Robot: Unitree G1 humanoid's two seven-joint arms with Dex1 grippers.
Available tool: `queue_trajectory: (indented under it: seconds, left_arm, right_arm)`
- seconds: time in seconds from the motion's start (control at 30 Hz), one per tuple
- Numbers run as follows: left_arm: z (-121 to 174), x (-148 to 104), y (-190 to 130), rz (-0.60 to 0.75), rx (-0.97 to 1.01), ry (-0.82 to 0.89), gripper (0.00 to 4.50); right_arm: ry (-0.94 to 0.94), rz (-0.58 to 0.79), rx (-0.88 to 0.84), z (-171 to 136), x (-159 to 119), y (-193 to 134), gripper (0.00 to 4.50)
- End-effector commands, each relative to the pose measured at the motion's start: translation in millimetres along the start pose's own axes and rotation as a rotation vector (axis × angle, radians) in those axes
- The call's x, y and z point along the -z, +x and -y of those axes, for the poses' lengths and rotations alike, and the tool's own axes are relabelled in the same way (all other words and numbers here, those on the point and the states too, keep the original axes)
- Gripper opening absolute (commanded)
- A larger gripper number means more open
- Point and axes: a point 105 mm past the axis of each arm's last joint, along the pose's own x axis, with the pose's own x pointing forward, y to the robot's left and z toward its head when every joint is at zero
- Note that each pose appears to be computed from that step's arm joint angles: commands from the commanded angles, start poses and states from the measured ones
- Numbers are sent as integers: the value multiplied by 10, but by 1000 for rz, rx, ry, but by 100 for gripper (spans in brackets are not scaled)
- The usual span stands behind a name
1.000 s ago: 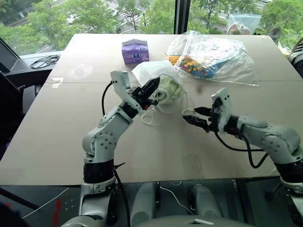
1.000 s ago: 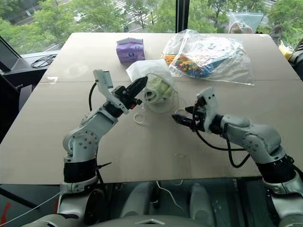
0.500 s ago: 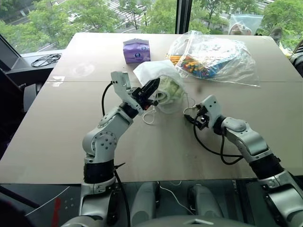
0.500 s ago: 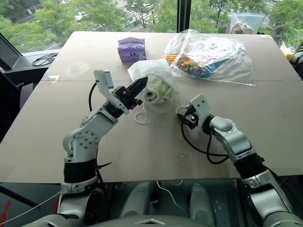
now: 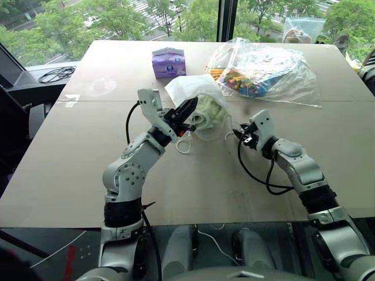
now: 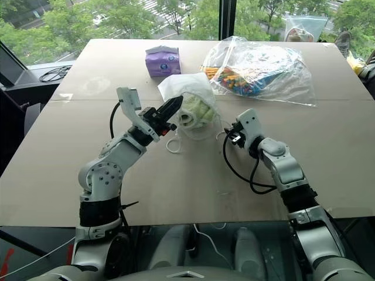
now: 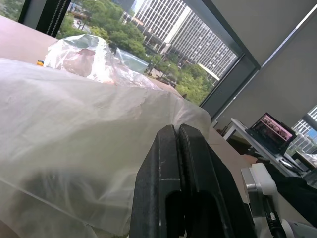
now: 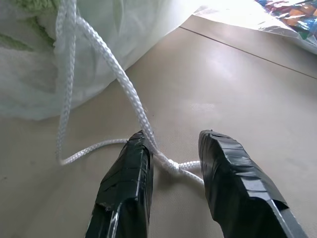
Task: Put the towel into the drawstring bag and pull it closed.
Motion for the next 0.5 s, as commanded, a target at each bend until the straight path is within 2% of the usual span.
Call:
queue_trajectory:
  seconds: [0.03,0.17,0.27,0.3,0.33,0.43,0.5]
  left_arm:
    - [67,-60,19,26,32,17,0]
    - [52,-66,13,27,28,21,0]
    - [51,-65,11,26,26,23,0]
    - [49,-65,11,25,26,23,0]
    - [47,-68,10,26,25,23,0]
    - [16,-52,13,18,10,28,0]
    - [-70,41,23,-34,-38,85,0]
  right_arm:
    - [-21,42,22,78,-131,-7,161]
    - [-20,-4,18,80,-18,-18,161]
    - [-8,2,41,118,-16,-19,80]
    - [-7,11,51,137,-37,-20,28]
    - [-10,20,62,158,-63,-24,7]
    - [-18,53,111,263,-169,-59,7]
    - [-20,71,146,337,-231,-86,7]
